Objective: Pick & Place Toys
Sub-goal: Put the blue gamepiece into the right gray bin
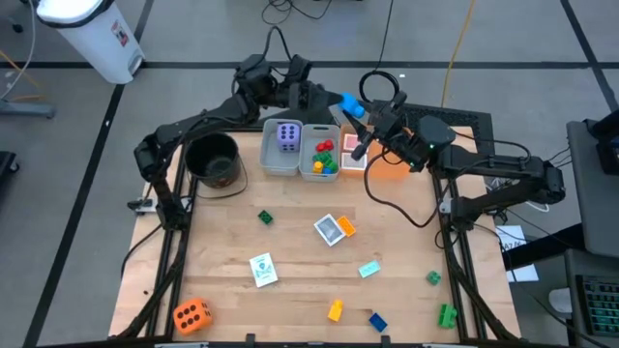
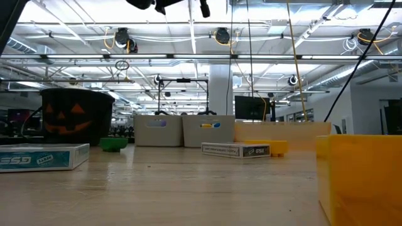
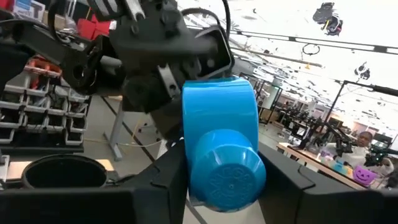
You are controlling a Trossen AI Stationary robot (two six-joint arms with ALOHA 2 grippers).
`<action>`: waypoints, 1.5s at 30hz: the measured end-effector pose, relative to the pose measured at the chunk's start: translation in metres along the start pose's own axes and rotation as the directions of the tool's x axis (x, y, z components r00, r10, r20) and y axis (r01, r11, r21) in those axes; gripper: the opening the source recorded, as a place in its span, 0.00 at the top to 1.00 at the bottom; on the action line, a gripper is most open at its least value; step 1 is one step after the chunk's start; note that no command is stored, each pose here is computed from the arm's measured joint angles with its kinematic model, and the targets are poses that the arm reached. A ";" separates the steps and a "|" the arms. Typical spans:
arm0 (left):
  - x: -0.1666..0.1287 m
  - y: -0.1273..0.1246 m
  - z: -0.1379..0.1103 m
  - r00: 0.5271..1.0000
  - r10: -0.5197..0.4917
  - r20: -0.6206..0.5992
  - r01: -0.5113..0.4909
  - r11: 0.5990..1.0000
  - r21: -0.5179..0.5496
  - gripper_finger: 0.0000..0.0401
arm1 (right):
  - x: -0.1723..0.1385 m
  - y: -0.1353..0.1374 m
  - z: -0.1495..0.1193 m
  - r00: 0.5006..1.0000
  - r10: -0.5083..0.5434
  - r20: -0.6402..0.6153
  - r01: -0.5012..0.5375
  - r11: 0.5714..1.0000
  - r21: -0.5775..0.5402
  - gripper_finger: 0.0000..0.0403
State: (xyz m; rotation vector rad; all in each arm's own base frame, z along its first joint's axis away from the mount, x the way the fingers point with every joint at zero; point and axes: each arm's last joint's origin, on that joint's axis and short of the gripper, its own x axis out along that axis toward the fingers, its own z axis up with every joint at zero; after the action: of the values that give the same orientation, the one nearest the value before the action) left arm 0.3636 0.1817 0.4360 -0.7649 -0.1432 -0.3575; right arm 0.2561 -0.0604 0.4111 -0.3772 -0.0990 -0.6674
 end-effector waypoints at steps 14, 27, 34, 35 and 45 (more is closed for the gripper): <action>-0.064 -0.024 0.056 0.996 -0.032 0.079 0.017 0.983 0.181 0.47 | 0.005 -0.011 -0.011 0.986 0.012 -0.167 0.013 0.990 0.143 0.66; -0.103 -0.094 0.073 0.994 -0.080 0.076 0.041 0.904 0.426 0.51 | 0.072 -0.050 -0.045 0.819 0.329 -0.469 -0.125 0.902 0.414 0.66; -0.109 -0.100 0.065 1.000 0.007 0.005 -0.009 0.907 0.420 0.51 | 0.120 -0.043 -0.079 0.698 0.460 -0.548 -0.188 0.857 0.479 0.66; -0.110 -0.099 0.063 1.000 0.031 -0.003 -0.027 0.910 0.414 0.51 | 0.125 -0.041 -0.085 0.681 0.467 -0.564 -0.191 0.857 0.479 0.66; -0.120 -0.096 0.044 0.968 0.247 -0.051 -0.208 0.896 0.391 0.51 | 0.150 -0.017 -0.147 0.477 0.540 -0.694 -0.167 0.830 0.531 0.66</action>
State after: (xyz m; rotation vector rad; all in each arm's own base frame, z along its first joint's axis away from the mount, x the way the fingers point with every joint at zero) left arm 0.2163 0.1805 0.4998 -0.3674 -0.0253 -0.1350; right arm 0.3589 -0.2149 0.3118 0.3576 0.7543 -0.3142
